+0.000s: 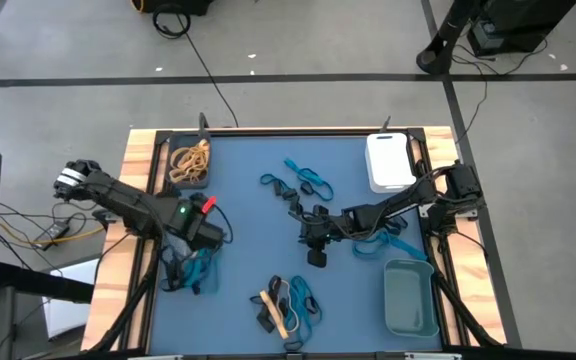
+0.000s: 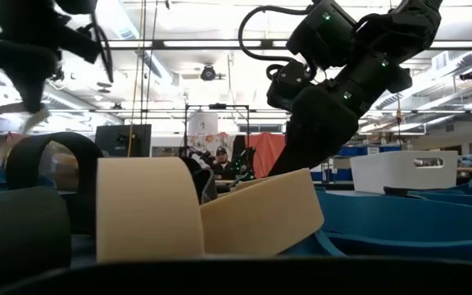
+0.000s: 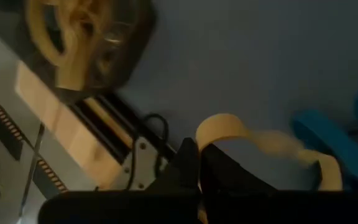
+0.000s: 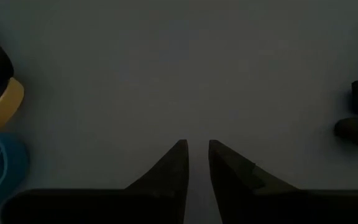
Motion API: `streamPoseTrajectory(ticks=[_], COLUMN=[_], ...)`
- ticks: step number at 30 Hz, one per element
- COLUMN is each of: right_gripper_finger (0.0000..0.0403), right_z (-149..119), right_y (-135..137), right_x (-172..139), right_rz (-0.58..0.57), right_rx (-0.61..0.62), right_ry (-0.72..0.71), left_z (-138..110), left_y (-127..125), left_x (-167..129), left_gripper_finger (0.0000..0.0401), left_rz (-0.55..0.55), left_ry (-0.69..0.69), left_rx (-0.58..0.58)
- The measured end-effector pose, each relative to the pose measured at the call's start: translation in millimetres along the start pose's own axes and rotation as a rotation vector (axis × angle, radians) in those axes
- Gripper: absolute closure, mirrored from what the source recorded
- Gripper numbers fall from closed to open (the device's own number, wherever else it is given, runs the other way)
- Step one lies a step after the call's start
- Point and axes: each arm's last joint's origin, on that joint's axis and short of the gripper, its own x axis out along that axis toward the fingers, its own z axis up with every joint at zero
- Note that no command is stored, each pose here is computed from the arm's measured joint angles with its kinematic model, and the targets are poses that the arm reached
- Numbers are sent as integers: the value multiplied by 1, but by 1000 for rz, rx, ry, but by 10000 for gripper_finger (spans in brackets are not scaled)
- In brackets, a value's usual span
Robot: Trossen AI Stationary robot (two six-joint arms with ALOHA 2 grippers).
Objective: Sort rubber bands into baskets
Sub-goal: Put the yellow rubber band into the black bin
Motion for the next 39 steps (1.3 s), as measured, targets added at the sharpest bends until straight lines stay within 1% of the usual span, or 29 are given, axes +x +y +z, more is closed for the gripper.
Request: streamPoseTrajectory(ticks=[6, 10, 14, 17, 21, 26, 29, 35, 39], right_gripper_finger=[327, 327, 327, 327, 327, 327, 327, 327, 327], right_z=[0, 0, 0, 0, 0, 0, 0, 0, 0], right_y=[0, 0, 0, 0, 0, 0, 0, 0, 0], right_x=[0, 0, 0, 0, 0, 0, 0, 0, 0], right_rz=[1, 0, 1, 0, 0, 1, 1, 1, 1], right_rx=[-2, -4, -5, -6, -7, -7, -7, -2, -6], right_ry=[0, 0, 1, 1, 0, 0, 0, 0, 0], left_z=[18, 31, 43, 50, 62, 76, 84, 98, 108], left_y=[17, 30, 47, 60, 78, 102, 115, 138, 155], left_x=[5, 12, 20, 27, 29, 22, 21, 32, 41], left_gripper_finger=[396, 396, 395, 395, 395, 395, 395, 395, 395], left_rz=[106, 166, 239, 281, 300, 353, 350, 342, 343], left_ry=[-58, -69, -57, -29, 2, -20, -24, -29, -62], left_rx=[-55, -101, -136, -126, -132, -160, -165, -204, -248])
